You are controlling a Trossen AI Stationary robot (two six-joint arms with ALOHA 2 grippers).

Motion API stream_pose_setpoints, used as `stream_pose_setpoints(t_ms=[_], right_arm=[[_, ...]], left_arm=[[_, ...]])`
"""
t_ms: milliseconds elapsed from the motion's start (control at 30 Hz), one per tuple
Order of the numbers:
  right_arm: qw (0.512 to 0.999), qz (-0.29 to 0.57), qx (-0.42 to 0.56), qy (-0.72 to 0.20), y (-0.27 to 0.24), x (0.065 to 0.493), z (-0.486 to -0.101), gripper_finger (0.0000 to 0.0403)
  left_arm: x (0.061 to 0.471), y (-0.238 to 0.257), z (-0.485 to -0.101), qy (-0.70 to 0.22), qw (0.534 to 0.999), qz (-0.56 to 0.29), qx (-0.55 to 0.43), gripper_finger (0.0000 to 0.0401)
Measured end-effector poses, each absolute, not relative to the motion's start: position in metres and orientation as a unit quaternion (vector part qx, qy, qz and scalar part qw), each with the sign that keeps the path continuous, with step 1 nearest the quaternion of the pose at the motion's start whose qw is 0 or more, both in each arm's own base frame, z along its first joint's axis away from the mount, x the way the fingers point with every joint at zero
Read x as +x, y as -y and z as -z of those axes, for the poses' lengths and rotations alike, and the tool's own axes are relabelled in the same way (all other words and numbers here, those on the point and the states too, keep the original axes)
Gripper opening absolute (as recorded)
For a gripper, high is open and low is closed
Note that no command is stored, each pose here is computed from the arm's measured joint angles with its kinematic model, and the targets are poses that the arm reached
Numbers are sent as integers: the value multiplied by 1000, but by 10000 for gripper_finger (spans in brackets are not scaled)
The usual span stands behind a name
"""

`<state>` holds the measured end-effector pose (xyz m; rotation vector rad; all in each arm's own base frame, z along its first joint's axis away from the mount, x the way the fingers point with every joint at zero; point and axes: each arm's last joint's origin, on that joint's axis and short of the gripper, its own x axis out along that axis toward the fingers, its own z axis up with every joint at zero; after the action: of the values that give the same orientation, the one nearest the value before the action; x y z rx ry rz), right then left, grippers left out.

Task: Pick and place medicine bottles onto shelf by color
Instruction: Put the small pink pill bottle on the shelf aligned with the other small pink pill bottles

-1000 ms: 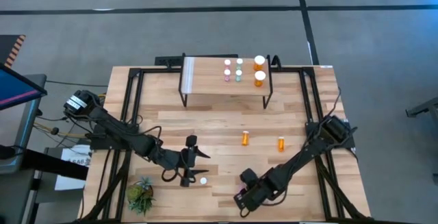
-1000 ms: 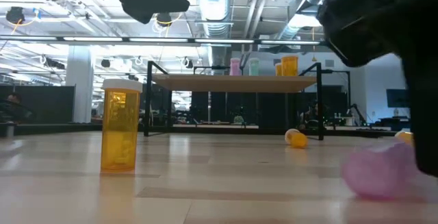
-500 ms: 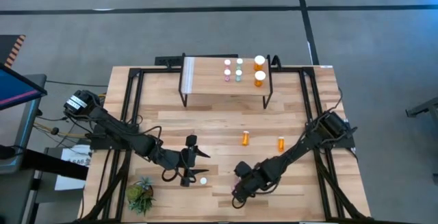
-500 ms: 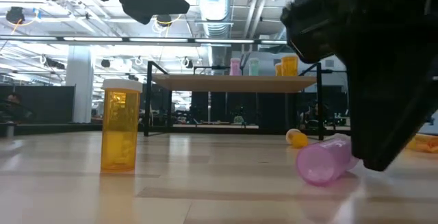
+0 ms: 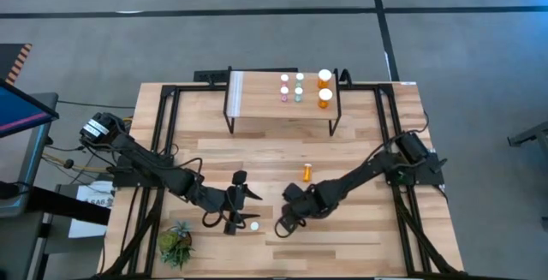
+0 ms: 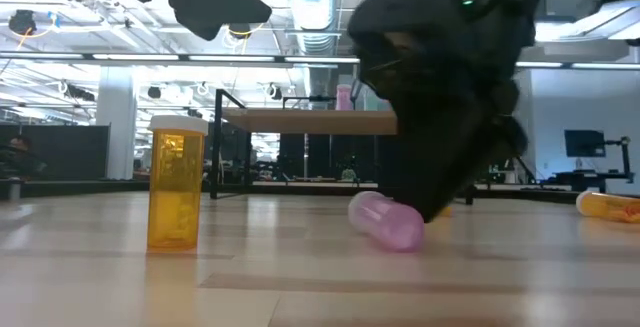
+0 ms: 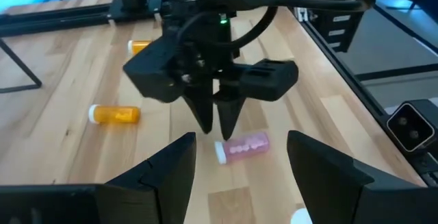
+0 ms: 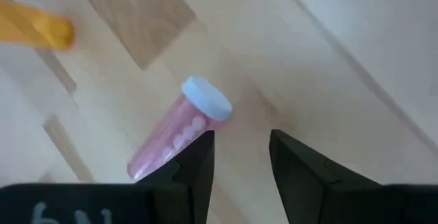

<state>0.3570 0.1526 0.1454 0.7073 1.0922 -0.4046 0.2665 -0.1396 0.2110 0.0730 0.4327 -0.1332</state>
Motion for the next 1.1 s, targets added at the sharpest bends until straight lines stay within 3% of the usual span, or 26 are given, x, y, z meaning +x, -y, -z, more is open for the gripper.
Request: stream_pose_setpoints(t_ms=[367,667,1100], right_arm=[[780,177,365,-477,-162,357,-167,163],[804,222,307,-459,-182,353,-202,163],[776,269,232,-521,-208,390,-186,163]], left_arm=[[266,139,-210,-220,973,55,42,219],[263,136,-217,-212,975,51,45,219],[225,128,-246,-160,986,17,52,219]])
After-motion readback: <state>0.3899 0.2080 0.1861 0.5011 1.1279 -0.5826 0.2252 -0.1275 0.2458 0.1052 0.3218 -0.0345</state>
